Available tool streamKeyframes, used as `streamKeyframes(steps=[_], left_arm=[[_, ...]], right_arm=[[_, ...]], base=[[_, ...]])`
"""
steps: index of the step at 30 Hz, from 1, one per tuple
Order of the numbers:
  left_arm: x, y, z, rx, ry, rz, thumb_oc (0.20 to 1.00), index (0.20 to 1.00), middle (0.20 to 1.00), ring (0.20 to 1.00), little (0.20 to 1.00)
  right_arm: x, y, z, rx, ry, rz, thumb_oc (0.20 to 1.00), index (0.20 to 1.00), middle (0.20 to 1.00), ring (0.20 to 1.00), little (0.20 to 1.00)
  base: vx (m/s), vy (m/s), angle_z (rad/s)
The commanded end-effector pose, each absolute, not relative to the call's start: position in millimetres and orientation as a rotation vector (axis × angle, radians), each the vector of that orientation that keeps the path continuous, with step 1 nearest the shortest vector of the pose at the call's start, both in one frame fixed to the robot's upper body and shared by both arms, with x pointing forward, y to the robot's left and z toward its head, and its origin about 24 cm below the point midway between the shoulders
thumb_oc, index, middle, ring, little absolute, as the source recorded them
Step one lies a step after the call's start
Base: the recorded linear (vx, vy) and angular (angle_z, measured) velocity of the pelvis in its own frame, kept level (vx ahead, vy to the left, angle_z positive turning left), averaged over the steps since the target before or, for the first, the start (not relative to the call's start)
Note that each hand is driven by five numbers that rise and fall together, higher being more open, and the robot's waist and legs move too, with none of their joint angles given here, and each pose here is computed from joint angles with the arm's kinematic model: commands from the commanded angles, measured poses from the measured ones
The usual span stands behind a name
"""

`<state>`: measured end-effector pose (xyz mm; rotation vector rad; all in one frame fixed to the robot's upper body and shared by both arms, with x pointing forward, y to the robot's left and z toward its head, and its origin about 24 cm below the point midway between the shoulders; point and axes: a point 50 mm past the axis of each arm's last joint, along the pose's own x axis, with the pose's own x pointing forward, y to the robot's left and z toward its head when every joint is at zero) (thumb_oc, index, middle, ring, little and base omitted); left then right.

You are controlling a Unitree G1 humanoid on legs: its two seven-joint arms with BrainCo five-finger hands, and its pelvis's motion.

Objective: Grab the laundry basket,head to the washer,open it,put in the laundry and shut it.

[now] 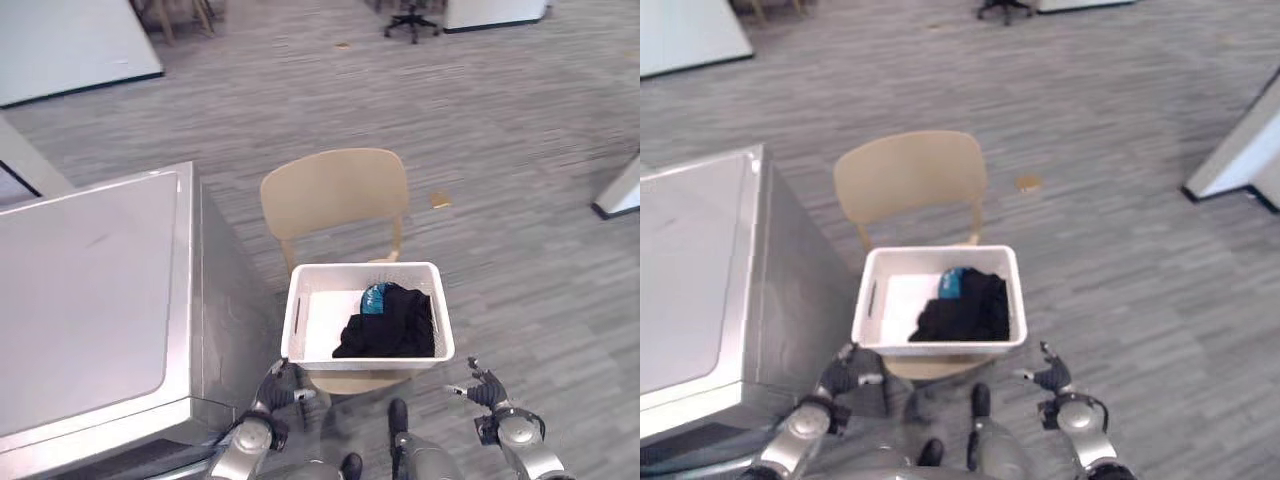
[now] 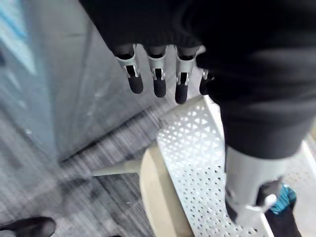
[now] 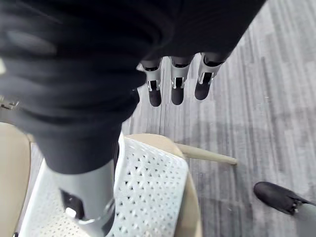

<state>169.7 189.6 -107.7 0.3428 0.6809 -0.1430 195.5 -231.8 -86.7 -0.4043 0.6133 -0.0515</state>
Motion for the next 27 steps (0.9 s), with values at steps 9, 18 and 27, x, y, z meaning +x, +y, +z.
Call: streamKeyframes(steps=[9, 18, 27], left_arm=[[182, 219, -90, 0.442, 0.589, -0.097, 1.0, 1.0, 1.0, 1.0, 1.0], [183, 230, -85, 0.496, 0.574, -0.107, 1.0, 1.0, 1.0, 1.0, 1.0], [197, 220, -87, 0.474, 0.562, -0.101, 1.0, 1.0, 1.0, 1.0, 1.0]], right_arm=[[244, -248, 10, -0.818, 0.153, 0.059, 1.0, 1.0, 1.0, 1.0, 1.0], [286, -246, 25, -1.131, 0.105, 0.162, 1.0, 1.0, 1.0, 1.0, 1.0], [328, -249, 23, -1.416, 0.2, 0.12, 1.0, 1.0, 1.0, 1.0, 1.0]], base=[[0.04, -0.02, 0.65], [0.03, 0.012, 0.19], [-0.04, 0.002, 0.38]])
